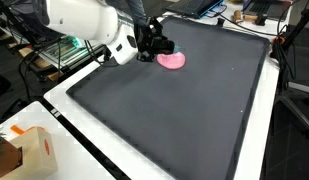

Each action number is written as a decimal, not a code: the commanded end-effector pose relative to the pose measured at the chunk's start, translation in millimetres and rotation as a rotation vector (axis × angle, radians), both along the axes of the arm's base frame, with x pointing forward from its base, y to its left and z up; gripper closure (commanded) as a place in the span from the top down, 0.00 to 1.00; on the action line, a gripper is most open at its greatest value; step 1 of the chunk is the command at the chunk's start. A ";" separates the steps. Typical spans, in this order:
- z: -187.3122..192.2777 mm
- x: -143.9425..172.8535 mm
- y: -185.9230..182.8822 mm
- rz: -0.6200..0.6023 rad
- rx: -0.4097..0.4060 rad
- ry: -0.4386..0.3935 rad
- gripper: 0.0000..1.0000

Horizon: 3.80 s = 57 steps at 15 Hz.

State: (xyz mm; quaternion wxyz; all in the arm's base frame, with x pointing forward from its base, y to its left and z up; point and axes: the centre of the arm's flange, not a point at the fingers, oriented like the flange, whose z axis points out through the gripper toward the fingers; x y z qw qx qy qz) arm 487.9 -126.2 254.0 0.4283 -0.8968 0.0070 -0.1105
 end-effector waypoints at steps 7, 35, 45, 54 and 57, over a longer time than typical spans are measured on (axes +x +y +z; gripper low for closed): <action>-3.8 3.8 -9.1 -0.023 0.023 -0.006 0.29; 188.4 -13.2 180.7 0.188 -0.673 0.189 0.29; 212.6 -28.9 244.6 0.188 -0.931 0.115 0.29; 211.1 -25.7 250.2 0.205 -0.935 0.105 0.29; 200.2 -16.5 224.8 0.246 -0.839 0.067 0.29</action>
